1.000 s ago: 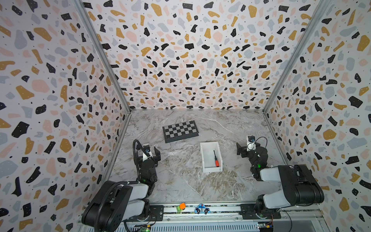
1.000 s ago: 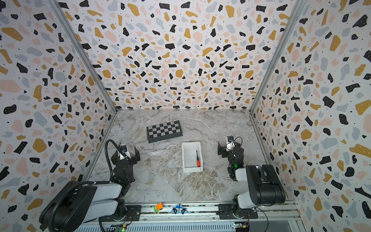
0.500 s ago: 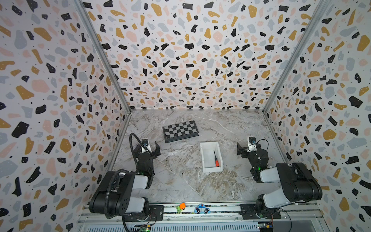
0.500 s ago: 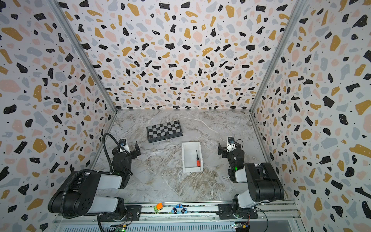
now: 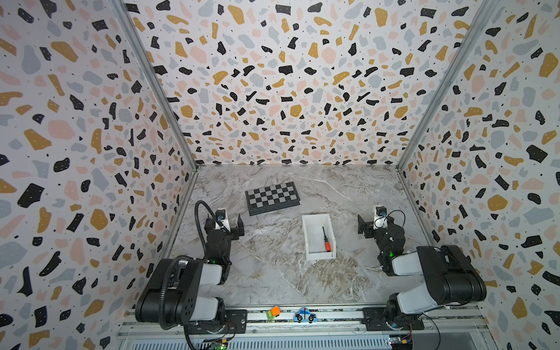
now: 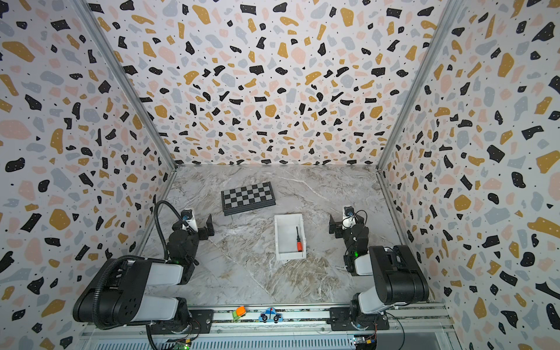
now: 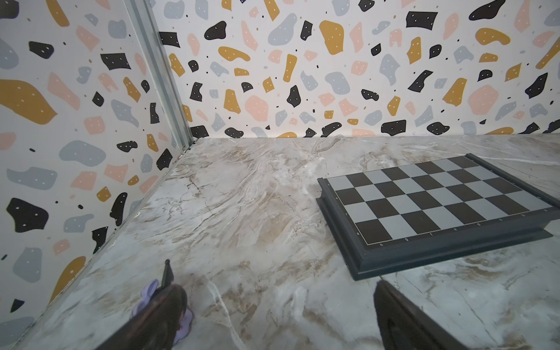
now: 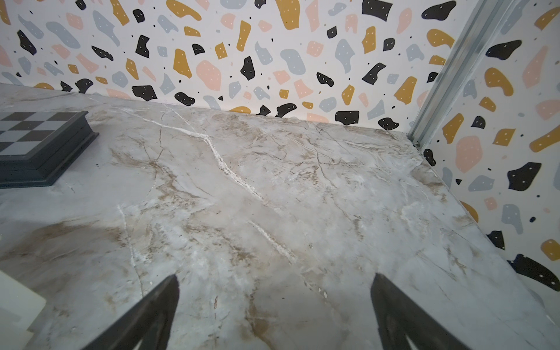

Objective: Put the screwdriver in the bin
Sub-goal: Reset both arms

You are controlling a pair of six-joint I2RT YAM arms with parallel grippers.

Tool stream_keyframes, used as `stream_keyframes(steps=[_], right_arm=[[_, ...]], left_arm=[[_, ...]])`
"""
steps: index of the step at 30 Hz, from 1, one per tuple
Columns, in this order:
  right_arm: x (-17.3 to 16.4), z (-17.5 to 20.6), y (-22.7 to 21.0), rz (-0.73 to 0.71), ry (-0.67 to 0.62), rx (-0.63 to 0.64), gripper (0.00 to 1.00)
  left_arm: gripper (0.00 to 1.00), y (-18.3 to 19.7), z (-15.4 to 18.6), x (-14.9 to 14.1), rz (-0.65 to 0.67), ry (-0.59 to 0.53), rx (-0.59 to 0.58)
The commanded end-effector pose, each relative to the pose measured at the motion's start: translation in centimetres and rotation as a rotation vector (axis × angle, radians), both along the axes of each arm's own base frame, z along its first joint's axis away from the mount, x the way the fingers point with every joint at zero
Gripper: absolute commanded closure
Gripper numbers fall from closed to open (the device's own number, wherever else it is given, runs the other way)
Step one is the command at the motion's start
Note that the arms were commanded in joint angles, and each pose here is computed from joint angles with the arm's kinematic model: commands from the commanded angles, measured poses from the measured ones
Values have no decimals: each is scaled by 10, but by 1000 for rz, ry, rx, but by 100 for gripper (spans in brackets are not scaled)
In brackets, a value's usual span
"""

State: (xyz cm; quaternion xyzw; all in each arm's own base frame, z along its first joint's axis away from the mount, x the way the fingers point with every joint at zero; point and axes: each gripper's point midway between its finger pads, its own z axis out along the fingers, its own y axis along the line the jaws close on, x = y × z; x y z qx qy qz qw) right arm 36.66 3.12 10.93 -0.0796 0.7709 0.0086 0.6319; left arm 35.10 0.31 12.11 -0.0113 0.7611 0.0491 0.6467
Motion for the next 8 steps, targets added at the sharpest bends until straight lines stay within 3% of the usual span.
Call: stream_keyframes(steps=[1, 8], right_arm=[[4, 11, 1, -3, -36, 13, 1], [4, 11, 0, 0, -35, 15, 1]], left_arm=[[0, 4, 13, 2, 19, -49, -14], [0, 4, 13, 2, 19, -49, -12]])
